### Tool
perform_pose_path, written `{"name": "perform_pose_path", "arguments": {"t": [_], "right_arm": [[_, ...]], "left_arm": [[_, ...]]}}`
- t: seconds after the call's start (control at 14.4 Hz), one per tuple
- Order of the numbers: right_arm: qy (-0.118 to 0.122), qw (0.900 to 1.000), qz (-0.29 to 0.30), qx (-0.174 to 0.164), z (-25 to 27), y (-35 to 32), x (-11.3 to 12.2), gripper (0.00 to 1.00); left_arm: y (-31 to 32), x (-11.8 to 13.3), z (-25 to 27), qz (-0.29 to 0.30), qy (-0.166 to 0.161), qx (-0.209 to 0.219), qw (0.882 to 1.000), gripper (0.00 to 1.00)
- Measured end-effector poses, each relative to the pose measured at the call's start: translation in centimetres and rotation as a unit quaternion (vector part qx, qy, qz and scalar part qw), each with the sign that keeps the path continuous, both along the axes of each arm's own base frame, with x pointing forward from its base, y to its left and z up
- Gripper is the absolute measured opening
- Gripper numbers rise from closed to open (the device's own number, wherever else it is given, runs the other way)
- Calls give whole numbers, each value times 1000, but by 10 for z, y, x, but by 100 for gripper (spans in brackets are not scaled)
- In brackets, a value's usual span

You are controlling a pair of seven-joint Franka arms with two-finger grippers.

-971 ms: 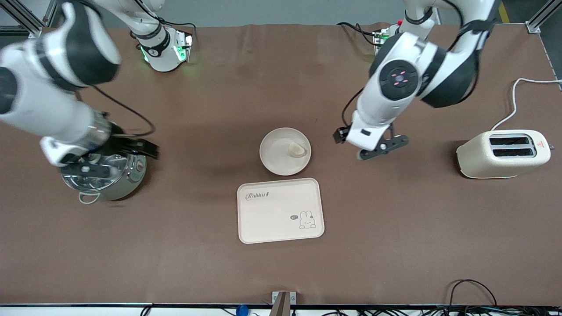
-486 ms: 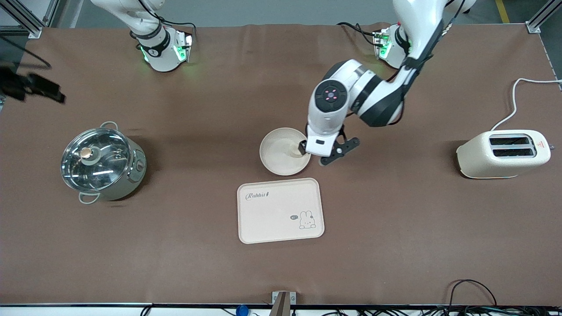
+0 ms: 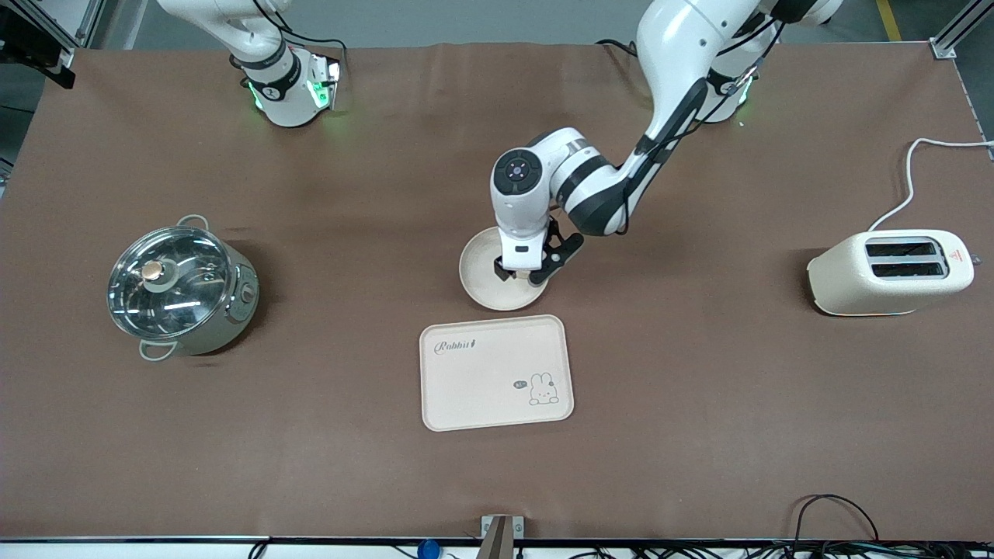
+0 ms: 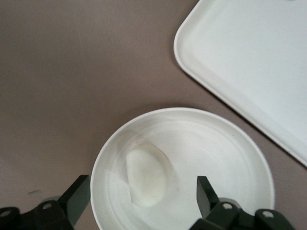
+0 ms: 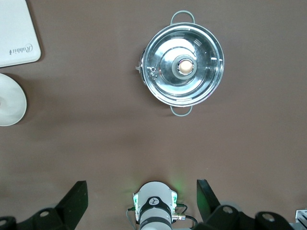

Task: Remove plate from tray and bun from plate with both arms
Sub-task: 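Lower the left gripper onto the bun and close on it, then lift the bun off the plate with the left gripper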

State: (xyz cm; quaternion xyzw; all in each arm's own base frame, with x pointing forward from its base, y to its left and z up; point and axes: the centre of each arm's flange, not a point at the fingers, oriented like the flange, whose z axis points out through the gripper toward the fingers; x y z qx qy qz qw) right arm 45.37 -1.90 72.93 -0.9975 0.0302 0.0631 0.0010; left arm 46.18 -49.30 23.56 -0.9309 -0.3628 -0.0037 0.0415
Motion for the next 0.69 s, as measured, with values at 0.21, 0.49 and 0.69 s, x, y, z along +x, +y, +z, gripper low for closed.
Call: {"name": "perform_pose_path", "arguments": {"t": [0.21,0.49,0.69], "right_arm": [[8,1000,0,-3,-12,-2,7,100],[15,1000,-7,-4,-59,-9,30,100],[-10,1000,3,-6,-74,-1,44,100]], "left_arm": [[-3,-5,-22,2,6,3,1000,86],[-6,-5,-30,9,3,-7,1000,79],[-8,-6,-38,9,2,-13,1000,73]]}}
